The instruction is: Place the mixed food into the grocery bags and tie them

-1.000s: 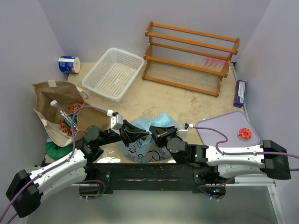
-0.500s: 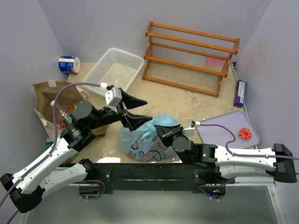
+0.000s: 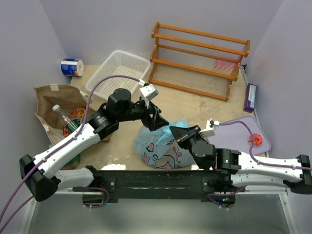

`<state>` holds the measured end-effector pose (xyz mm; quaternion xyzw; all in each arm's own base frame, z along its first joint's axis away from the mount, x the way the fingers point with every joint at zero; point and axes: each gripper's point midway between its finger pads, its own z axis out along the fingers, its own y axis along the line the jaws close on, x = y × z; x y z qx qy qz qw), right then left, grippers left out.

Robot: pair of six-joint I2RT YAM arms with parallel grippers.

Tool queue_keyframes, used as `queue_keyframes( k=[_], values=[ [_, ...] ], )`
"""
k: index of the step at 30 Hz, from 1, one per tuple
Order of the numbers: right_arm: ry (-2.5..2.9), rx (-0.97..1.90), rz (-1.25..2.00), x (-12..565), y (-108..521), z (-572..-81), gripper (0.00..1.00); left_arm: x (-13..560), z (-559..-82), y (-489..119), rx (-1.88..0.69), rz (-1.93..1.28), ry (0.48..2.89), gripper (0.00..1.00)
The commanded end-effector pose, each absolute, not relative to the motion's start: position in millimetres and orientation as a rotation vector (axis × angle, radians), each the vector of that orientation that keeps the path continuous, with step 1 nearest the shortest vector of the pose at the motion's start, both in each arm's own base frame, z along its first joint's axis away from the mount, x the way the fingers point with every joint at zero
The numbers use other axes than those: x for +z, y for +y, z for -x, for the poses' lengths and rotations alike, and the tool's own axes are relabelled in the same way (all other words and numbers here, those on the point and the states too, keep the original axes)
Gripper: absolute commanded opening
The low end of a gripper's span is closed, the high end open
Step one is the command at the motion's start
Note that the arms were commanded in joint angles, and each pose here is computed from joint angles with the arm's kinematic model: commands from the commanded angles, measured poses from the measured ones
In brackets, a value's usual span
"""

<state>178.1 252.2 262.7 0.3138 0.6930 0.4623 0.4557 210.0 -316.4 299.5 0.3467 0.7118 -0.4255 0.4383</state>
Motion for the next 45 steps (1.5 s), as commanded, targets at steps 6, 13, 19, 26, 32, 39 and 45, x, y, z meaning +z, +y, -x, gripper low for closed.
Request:
queue_keyframes(
  k=[6, 13, 19, 26, 32, 39, 45],
  values=[
    [1.552, 1.03, -0.644, 330, 221, -189, 0.0, 293, -217, -331, -1.11, -0.884, 1.747, 0.78],
    [1.501, 1.096, -0.554, 359, 215, -207, 0.0, 327, -225, -321, -1.065, -0.798, 1.596, 0.78],
    [1.544, 1.055, -0.415, 378, 231, -236, 0.0, 363, -216, -309, -1.052, -0.823, 1.479, 0.78],
    [1.589, 1.065, -0.436, 372, 249, -246, 0.0, 366, -215, -301, -0.955, -0.904, 1.405, 0.84],
    [1.61, 1.046, -0.437, 369, 255, -252, 0.0, 356, -228, -302, -0.833, -0.98, 1.363, 0.93],
    [1.613, 1.032, -0.462, 366, 252, -256, 0.0, 341, -236, -316, -0.798, -1.013, 1.384, 1.0],
    [1.621, 1.038, -0.466, 363, 253, -257, 0.0, 325, -243, -325, -0.712, -1.063, 1.396, 1.0]
  ],
)
